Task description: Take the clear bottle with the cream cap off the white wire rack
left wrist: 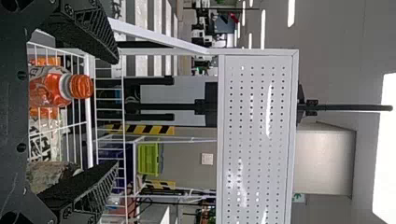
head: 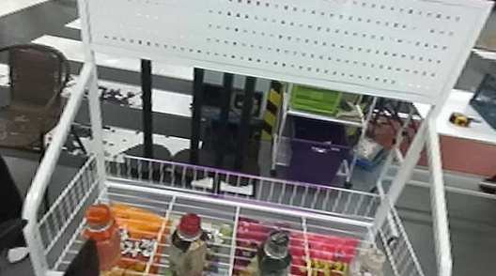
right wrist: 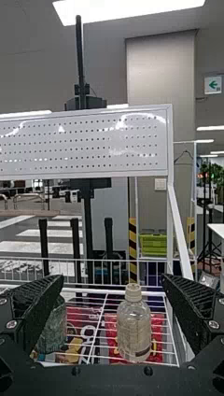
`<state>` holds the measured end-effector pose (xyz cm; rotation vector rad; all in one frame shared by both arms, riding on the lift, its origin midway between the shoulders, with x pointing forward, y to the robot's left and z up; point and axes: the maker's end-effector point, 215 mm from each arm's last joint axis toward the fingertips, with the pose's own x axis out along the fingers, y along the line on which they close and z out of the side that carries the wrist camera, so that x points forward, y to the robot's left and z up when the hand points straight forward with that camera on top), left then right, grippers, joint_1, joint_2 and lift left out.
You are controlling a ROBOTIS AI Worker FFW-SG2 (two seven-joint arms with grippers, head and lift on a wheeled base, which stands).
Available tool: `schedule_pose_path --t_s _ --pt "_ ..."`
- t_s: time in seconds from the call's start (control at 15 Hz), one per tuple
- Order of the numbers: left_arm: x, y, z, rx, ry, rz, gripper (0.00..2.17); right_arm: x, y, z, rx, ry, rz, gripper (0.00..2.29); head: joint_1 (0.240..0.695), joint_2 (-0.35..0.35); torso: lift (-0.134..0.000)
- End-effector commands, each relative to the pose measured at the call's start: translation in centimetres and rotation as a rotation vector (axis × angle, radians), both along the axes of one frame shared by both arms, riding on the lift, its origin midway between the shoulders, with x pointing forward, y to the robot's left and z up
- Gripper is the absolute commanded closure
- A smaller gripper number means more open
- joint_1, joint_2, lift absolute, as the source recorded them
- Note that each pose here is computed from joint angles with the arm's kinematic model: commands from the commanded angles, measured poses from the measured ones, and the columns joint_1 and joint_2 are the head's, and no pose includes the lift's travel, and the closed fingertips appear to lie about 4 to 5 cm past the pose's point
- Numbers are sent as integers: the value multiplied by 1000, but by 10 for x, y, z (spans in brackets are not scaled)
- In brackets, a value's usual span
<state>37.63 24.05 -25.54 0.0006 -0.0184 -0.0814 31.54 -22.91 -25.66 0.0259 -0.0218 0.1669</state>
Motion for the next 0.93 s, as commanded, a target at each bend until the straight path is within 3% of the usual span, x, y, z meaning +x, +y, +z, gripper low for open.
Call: schedule_pose_path --t_s 0.0,0.47,0.67,0.87 --pt "0 0 0 1 -1 0 130 0 0 0 2 0 -1 127 499 0 0" --pt "0 1 4 2 -7 1 130 -1 2 2 2 -2 5 127 499 0 0" --pt "-3 -1 5 1 -7 -2 130 4 -5 -31 -4 23 -12 127 499 0 0" --pt "-4 -2 4 -1 -2 -6 130 13 -3 -69 -28 -29 -17 127 499 0 0"
